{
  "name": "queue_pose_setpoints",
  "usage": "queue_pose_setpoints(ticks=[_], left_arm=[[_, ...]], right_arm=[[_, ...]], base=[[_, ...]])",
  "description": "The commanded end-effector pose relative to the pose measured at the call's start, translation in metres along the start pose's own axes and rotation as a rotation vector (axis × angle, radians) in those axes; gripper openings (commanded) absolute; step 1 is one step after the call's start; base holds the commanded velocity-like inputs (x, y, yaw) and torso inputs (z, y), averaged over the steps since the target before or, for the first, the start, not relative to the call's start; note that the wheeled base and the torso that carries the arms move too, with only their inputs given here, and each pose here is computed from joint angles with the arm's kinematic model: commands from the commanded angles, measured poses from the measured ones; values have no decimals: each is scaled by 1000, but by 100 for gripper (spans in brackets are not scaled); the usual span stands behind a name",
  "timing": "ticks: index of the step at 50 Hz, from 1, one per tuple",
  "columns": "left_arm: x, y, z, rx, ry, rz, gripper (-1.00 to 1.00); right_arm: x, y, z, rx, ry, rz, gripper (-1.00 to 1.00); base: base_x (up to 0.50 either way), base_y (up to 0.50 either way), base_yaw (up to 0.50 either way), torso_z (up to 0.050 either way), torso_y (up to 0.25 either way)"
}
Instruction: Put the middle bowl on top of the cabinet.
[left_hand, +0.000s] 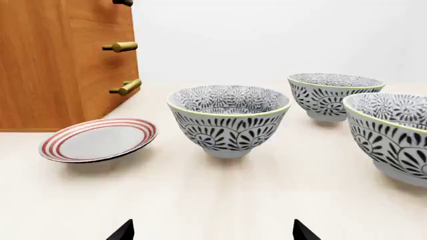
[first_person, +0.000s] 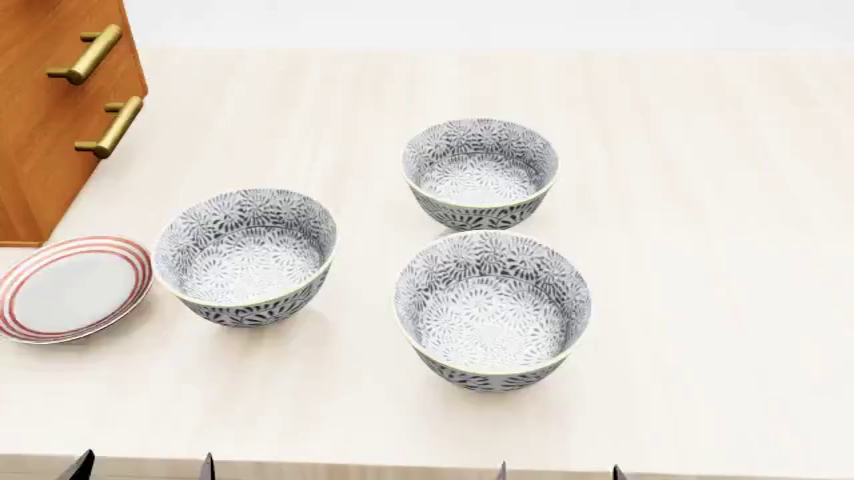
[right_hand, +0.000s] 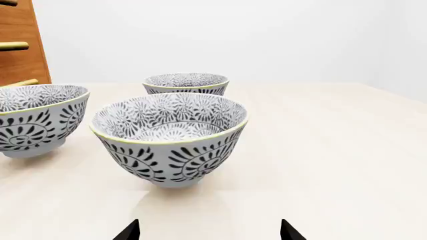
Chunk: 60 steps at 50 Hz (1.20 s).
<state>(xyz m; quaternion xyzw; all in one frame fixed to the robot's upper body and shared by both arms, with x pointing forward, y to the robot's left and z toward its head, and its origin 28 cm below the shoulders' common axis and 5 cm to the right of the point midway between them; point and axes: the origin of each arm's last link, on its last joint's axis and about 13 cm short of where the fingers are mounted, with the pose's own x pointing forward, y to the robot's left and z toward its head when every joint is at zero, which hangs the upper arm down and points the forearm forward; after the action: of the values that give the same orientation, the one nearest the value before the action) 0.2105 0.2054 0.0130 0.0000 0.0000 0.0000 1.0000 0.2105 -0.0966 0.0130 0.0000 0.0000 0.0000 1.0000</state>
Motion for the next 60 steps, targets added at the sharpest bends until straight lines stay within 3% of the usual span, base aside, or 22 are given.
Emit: queue_pose_setpoints(ticks=[1,12,14,30,39,47,52,57,60], left_arm=[[0,0,0,0,0,0,100],[7,-3,9,-36,3,14,100],[9,-4,8,0,6,23,100],[5,-5,14,14,5,44,100],[-1,-7,28,53,20,70,100],[1,-9,39,15,5,110,100],[-2,-6,61,-65,-51,68,100],[-9,-3,78,-28,-135,108,100],[-13,0,87,-50,-175,140,100]], right_arm=[[0,0,0,0,0,13,100],[1,-2,8,-7,-10,6,100],[0,-1,10,-6,-16,6,100],[-12,-3,28,13,-78,-10,100],[-94,-51,91,33,-364,-338,100],[-143,-74,107,31,-488,-535,100],[-155,-81,107,5,-504,-602,100],[-160,-83,107,-7,-506,-621,100],[-159,-83,108,-9,-506,-614,100]], base=[[0,0,0,0,0],[0,0,0,0,0],[0,0,0,0,0],[0,0,0,0,0],[0,0,0,0,0],[0,0,0,0,0],[0,0,0,0,0],[0,443,0,0,0],[0,500,0,0,0]])
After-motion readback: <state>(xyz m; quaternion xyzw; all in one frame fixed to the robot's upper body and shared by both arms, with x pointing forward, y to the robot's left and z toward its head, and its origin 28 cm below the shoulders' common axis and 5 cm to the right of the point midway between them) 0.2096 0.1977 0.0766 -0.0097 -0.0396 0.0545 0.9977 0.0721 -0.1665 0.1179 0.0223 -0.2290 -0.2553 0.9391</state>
